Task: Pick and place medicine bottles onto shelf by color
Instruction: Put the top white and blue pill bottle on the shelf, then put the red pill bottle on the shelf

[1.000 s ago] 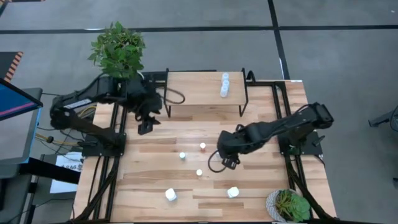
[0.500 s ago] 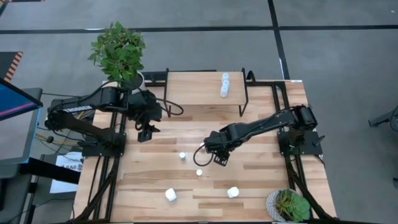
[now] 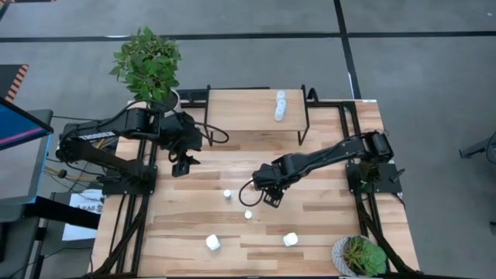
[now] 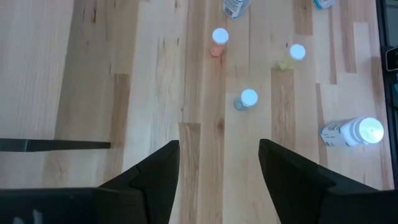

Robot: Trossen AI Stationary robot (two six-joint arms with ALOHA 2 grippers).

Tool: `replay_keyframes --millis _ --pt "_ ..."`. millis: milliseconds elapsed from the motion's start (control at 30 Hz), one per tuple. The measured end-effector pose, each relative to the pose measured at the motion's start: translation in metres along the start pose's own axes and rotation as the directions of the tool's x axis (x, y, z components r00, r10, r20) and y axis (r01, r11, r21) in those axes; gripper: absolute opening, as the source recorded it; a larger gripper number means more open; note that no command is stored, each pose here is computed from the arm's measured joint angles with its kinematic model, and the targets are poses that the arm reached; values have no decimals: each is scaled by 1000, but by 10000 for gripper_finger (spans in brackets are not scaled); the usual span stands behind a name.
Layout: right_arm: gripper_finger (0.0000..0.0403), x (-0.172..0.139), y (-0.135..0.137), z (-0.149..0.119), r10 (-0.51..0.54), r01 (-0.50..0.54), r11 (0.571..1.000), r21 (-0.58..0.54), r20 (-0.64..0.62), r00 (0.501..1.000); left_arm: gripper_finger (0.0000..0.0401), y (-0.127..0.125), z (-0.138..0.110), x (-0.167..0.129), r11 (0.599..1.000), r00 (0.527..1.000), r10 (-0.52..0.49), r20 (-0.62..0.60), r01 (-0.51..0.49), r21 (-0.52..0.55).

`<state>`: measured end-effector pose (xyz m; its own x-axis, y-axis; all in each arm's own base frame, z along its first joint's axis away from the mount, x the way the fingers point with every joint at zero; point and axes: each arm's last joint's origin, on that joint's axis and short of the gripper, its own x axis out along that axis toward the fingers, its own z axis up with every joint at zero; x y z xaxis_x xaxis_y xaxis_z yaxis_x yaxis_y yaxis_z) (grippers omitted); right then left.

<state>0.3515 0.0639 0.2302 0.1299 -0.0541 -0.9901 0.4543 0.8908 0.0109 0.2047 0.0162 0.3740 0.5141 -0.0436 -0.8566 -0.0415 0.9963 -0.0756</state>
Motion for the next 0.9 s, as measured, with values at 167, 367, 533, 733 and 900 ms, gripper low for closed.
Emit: replay_keyframes --millis 167,367,533,733,900 --pt "245 3 2 0 -5 5 1000 9 -7 1000 206 0 0 0 1000 1000 0 1 0 0" --pt "245 3 5 -2 0 0 1000 22 -3 1000 206 0 0 0 1000 1000 0 3 0 -4" --pt "245 11 5 -3 -29 30 999 37 -29 999 206 0 0 0 1000 1000 0 3 0 -5" --pt "245 31 13 1 -27 28 999 33 -49 998 206 0 1 0 1000 1000 0 10 0 6" --pt "245 33 13 2 -11 13 999 37 -60 998 206 0 2 0 1000 1000 0 19 -1 10"
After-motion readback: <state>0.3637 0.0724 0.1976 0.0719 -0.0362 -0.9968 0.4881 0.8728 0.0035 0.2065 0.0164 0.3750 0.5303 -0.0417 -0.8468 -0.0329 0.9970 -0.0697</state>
